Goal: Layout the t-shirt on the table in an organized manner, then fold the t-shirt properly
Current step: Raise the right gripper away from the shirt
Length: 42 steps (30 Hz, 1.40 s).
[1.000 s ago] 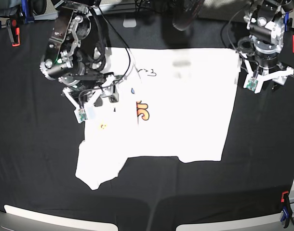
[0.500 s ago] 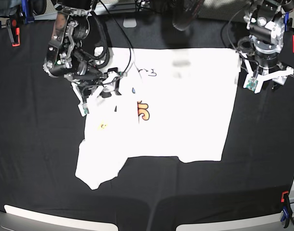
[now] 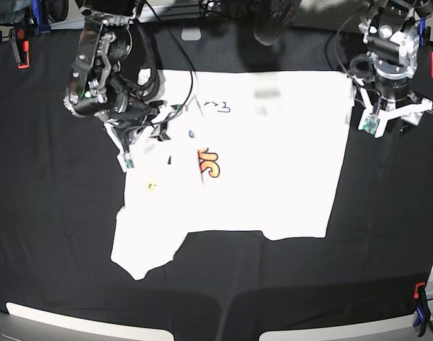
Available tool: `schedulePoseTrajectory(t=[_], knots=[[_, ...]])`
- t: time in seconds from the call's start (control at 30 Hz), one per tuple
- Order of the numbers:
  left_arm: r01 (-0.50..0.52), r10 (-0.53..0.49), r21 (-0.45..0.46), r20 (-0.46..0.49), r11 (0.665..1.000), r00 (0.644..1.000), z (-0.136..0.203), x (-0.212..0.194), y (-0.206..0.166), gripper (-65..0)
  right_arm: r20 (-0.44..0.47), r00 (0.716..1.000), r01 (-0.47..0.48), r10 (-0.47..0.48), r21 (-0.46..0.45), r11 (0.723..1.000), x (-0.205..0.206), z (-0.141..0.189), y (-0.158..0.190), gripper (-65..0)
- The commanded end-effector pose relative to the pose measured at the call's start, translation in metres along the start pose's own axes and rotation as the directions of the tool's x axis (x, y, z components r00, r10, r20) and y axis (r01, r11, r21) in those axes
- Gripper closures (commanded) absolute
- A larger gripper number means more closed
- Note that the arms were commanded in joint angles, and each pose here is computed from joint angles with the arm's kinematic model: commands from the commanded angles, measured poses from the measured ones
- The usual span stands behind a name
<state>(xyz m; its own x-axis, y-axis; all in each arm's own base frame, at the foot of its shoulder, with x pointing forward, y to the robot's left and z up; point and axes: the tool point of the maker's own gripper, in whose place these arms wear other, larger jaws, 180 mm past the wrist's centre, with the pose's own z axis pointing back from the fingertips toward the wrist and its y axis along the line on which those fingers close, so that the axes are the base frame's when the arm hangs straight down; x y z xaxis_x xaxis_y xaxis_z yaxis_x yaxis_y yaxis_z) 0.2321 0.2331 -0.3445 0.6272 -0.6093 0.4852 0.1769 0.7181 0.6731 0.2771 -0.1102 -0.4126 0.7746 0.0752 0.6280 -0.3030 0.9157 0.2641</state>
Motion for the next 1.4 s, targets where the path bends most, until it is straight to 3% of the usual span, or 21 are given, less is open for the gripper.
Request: schedulePoseTrajectory(t=[0.0, 0.2, 0.47, 0.77, 0.97, 1.1, 1.23, 1.37], knots=[[-0.006, 0.004, 0.044, 0.035, 0.999, 0.999, 0.001, 0.009, 0.013, -31.8, 0.036, 0.999, -0.037, 0.038, -0.024, 0.999, 0.016, 0.007, -0.005, 0.0], [-0.006, 0.004, 0.044, 0.035, 0.999, 0.999, 0.001, 0.009, 0.013, -31.8, 0.112, 0.992, -0.034, 0.056, -0.185, 0.982, 0.038, 0.05, -0.047, 0.0], [-0.006, 0.004, 0.044, 0.035, 0.999, 0.999, 0.001, 0.009, 0.013, -31.8, 0.108, 0.993, -0.008, 0.057, -0.411, 0.912, 0.033, 0.117, -0.133, 0.0], [-0.036, 0.036, 0.007, 0.026, 0.999, 0.999, 0.001, 0.007, 0.006, -31.8, 0.116, 0.989, -0.008, 0.086, -0.55, 0.835, 0.039, 0.181, -0.188, 0.0], [-0.047, 0.047, -0.006, 0.022, 0.999, 0.999, 0.001, 0.007, 0.004, -31.8, 0.086, 0.989, -0.044, 0.119, -0.6, 0.799, 0.045, 0.2, -0.203, 0.0], [-0.047, 0.047, -0.006, 0.022, 0.999, 0.999, 0.001, 0.007, 0.004, -31.8, 0.054, 0.992, -0.048, 0.111, -0.66, 0.749, 0.039, 0.211, -0.215, 0.0], [-0.047, 0.047, -0.006, 0.022, 0.999, 0.999, 0.001, 0.007, 0.004, -31.8, 0.075, 0.997, 0.064, -0.01, -0.768, 0.638, 0.021, 0.232, -0.238, 0.0], [-0.047, 0.047, -0.006, 0.022, 0.999, 0.999, 0.001, 0.007, 0.004, -31.8, 0.105, 0.993, 0.118, -0.056, -0.802, 0.585, 0.008, 0.248, -0.247, 0.0]])
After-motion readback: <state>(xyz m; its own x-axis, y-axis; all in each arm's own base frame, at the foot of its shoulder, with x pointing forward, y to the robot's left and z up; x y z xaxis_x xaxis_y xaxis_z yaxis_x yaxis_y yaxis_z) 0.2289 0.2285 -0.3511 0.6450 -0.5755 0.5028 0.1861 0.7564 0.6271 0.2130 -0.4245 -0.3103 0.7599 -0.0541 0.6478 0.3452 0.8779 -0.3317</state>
